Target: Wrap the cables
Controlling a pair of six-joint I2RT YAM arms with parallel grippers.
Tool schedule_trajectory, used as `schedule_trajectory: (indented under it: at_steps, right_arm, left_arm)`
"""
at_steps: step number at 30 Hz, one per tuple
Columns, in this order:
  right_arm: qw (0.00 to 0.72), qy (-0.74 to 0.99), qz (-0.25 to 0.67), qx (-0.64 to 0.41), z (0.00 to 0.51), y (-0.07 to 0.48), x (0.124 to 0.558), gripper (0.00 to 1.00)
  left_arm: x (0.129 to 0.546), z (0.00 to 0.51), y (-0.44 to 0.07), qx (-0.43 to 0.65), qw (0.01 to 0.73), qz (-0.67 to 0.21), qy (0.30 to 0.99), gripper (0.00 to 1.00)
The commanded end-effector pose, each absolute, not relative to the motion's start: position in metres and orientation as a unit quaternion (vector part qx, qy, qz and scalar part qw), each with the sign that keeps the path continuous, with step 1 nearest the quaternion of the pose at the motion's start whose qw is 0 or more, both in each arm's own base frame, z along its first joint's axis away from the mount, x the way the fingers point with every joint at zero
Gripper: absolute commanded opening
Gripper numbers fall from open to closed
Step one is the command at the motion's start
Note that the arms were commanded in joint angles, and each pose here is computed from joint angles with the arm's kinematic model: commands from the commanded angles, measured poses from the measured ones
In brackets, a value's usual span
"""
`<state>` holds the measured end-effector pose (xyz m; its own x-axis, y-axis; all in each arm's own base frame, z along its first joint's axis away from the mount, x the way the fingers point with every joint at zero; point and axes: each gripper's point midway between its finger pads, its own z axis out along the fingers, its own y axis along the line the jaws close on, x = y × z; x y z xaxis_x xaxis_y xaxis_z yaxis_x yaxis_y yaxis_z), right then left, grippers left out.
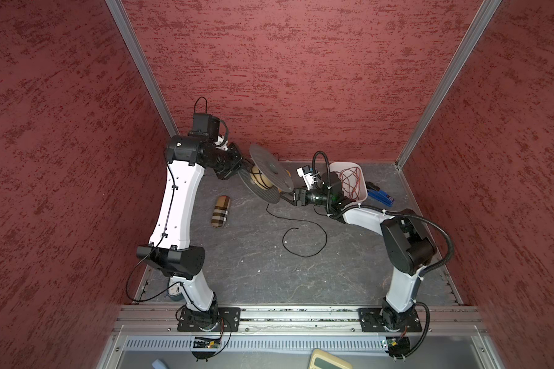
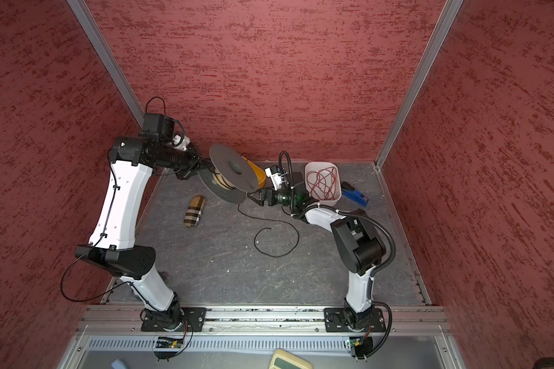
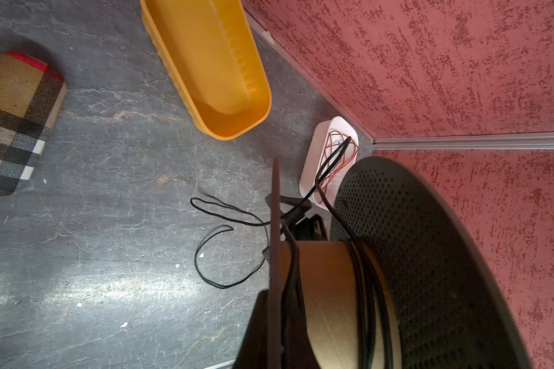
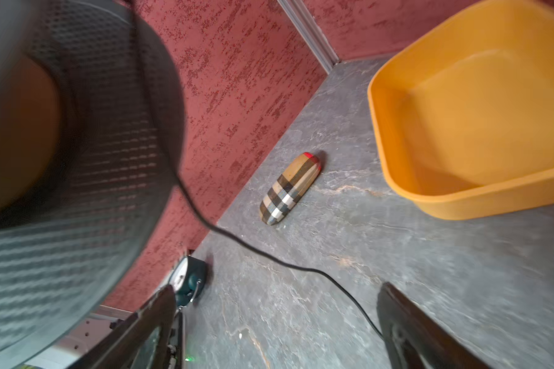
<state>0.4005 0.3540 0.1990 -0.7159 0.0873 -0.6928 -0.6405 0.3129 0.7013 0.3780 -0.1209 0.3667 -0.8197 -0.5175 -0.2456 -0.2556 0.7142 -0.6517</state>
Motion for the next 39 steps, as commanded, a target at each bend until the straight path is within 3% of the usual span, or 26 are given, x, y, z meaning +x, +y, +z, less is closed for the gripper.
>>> schedule_trajectory:
  at_steps: [1,8,14,18,22,26,39]
  right_arm:
    - [0.348,0.690,0.598,-0.213,0.239,0.374,0.396,0.98]
    - [0.332,0.683,0.613,-0.217,0.235,0.401,0.398,0.94]
    - [0.326,0.676,0.635,-0.183,0.232,0.411,0.406,0.75]
    - [0.315,0.671,0.651,-0.165,0.233,0.415,0.411,0.51]
    - [0.312,0.686,0.638,-0.154,0.229,0.411,0.410,0.19]
    - [0.310,0.714,0.609,-0.150,0.220,0.399,0.399,0.00]
    - [0.323,0.830,0.350,-0.291,0.181,0.324,0.344,0.00]
  left_arm:
    - [0.369,0.398,-0.131,-0.195,0.240,-0.357,0.881,0.00]
    - [0.365,0.399,-0.135,-0.194,0.236,-0.368,0.878,0.00]
    - [0.363,0.396,-0.136,-0.196,0.232,-0.369,0.878,0.00]
    - [0.362,0.396,-0.136,-0.198,0.234,-0.372,0.876,0.00]
    - [0.362,0.395,-0.128,-0.203,0.241,-0.359,0.879,0.00]
    - [0.367,0.395,-0.114,-0.215,0.255,-0.351,0.875,0.00]
    - [0.396,0.397,-0.049,-0.316,0.331,-0.265,0.849,0.00]
